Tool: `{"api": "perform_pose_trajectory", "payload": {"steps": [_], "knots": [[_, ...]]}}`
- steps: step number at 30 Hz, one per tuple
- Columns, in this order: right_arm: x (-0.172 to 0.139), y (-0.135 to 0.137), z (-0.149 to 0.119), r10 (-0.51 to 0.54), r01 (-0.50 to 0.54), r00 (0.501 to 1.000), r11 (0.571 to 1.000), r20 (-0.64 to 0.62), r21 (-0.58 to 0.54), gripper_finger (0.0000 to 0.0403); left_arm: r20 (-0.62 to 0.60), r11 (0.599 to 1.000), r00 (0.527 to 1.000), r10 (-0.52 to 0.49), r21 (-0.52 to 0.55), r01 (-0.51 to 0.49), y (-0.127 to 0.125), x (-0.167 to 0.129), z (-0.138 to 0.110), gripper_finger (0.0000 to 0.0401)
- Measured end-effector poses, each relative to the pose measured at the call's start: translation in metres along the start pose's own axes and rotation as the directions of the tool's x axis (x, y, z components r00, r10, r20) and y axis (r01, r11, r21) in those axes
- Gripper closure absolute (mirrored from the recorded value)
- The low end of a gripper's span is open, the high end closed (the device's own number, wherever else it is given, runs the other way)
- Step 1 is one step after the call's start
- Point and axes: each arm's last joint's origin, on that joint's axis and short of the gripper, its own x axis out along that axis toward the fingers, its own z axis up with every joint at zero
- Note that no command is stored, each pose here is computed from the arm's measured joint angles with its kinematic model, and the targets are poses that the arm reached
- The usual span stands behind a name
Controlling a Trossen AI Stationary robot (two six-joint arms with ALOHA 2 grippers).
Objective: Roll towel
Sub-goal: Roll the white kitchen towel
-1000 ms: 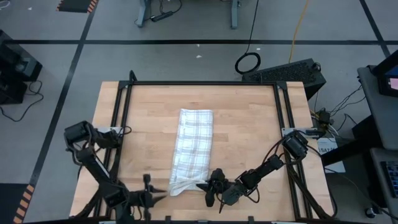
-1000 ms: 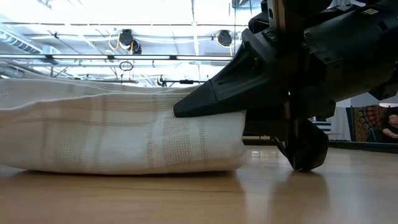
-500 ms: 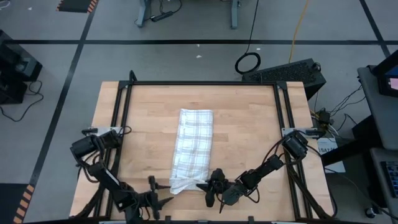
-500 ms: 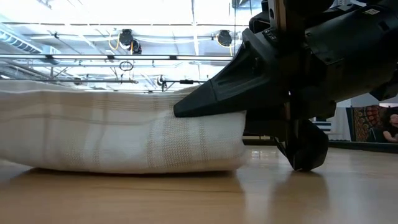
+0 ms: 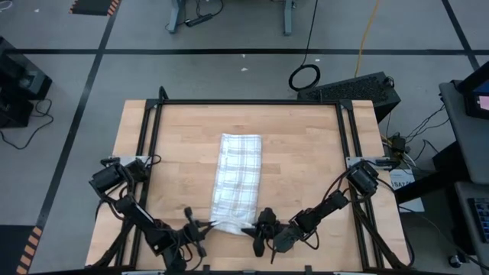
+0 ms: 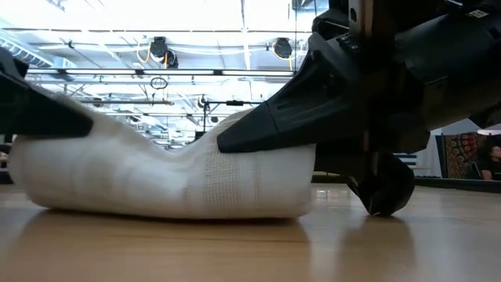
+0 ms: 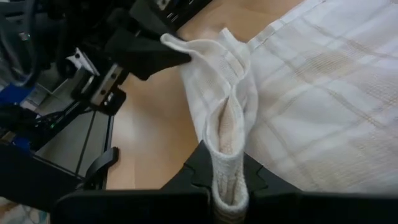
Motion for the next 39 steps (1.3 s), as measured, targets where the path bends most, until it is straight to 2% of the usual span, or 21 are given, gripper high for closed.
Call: {"api": "perform_pose_trajectory", "payload": {"steps": [6, 12, 20, 25, 29, 33, 39], "knots": [[-0.002, 0.002, -0.003, 0.013, -0.013, 1.0, 1.0, -0.014, -0.018, 0.0394, -0.09, 0.98, 0.995, -0.038, -0.2, 0.019, 0.002, -0.002, -0.006, 0.0393], [-0.002, 0.002, -0.003, 0.023, -0.024, 0.999, 1.0, -0.029, -0.011, 0.0394, -0.098, 0.977, 0.995, -0.036, -0.214, 0.014, 0.003, 0.001, -0.005, 0.0394], [0.001, 0.001, 0.001, 0.033, -0.033, 0.998, 0.999, -0.044, 0.018, 0.0394, -0.149, 0.971, 0.989, -0.011, -0.239, -0.025, 0.01, 0.02, -0.002, 0.0389], [0.001, 0.001, 0.001, 0.03, -0.028, 0.999, 0.999, -0.044, 0.032, 0.0394, -0.221, 0.97, 0.974, -0.057, -0.243, 0.001, 0.01, 0.019, 0.0, 0.034], [0.002, 0.0, 0.001, 0.026, -0.024, 0.999, 0.999, -0.044, 0.037, 0.0394, -0.208, 0.964, 0.975, -0.081, -0.263, 0.024, 0.011, 0.013, 0.012, 0.029], [0.001, 0.0, 0.001, 0.022, -0.02, 0.999, 0.999, -0.046, 0.043, 0.0394, -0.174, 0.978, 0.977, -0.127, -0.185, 0.095, 0.013, -0.001, 0.033, 0.0258], [0.003, -0.001, 0.003, 0.008, -0.006, 1.0, 0.997, -0.025, 0.072, 0.0394, -0.148, 0.974, 0.963, -0.224, -0.002, 0.226, 0.015, -0.031, 0.055, 0.0246]]}}
